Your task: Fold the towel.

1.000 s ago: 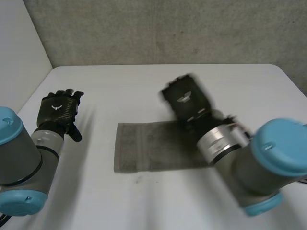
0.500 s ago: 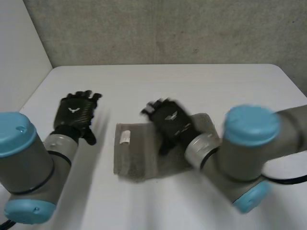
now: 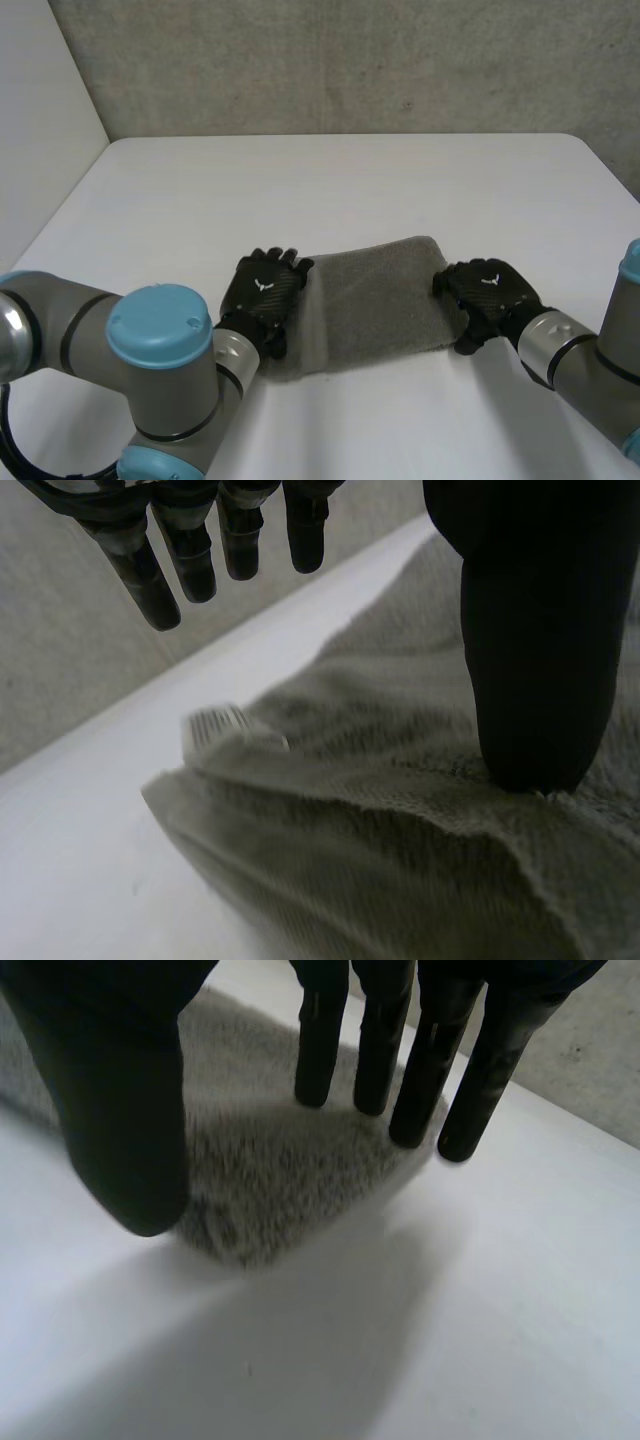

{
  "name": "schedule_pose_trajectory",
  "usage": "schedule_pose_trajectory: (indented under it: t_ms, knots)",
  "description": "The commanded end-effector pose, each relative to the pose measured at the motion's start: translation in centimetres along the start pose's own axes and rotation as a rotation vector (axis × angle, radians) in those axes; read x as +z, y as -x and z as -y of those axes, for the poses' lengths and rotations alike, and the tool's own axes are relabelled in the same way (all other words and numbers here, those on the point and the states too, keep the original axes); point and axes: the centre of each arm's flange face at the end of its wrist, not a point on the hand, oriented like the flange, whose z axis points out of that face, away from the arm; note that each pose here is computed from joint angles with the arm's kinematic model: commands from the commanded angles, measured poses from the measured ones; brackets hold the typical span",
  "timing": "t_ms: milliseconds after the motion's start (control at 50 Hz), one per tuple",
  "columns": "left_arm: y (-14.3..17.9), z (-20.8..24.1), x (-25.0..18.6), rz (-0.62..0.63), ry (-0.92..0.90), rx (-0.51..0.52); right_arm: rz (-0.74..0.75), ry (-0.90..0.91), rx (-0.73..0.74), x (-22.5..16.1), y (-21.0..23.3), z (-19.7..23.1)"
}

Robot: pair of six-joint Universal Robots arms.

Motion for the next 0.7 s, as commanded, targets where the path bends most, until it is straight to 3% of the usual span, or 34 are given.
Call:
schedule_pose_trajectory:
  t_ms: [20,220,320,400,480,500,540,640,700]
  knots:
    - [0.1,-0.6,0.0,0.010,0.018,0.047,-0.023,-0.013,-0.117,1.3,-0.1,-1.5]
    - [1.4,3.4,-0.9,0.048,-0.093,0.028,-0.112,-0.167,-0.259,2.4,-1.2,2.3]
    - [4.6,6.7,-2.1,0.156,-0.176,0.005,-0.056,-0.403,-0.353,0.7,4.6,9.6]
    - [6.9,7.8,-2.9,0.247,-0.200,-0.011,0.033,-0.477,-0.386,-0.2,8.4,11.0]
    - [9.5,8.5,-4.1,0.339,-0.215,-0.031,0.222,-0.496,-0.430,-0.7,15.3,9.8]
    - [9.5,8.5,-4.1,0.339,-0.215,-0.031,0.223,-0.496,-0.430,-0.7,15.3,9.8]
    - [10.4,8.3,-4.6,0.360,-0.212,-0.039,0.336,-0.443,-0.452,-0.7,18.9,7.2]
    - [10.4,7.8,-4.6,0.347,-0.203,-0.078,0.393,-0.339,-0.449,0.2,19.9,4.3]
    - [10.3,7.8,-4.6,0.333,-0.199,-0.116,0.381,-0.357,-0.423,0.0,19.5,5.4]
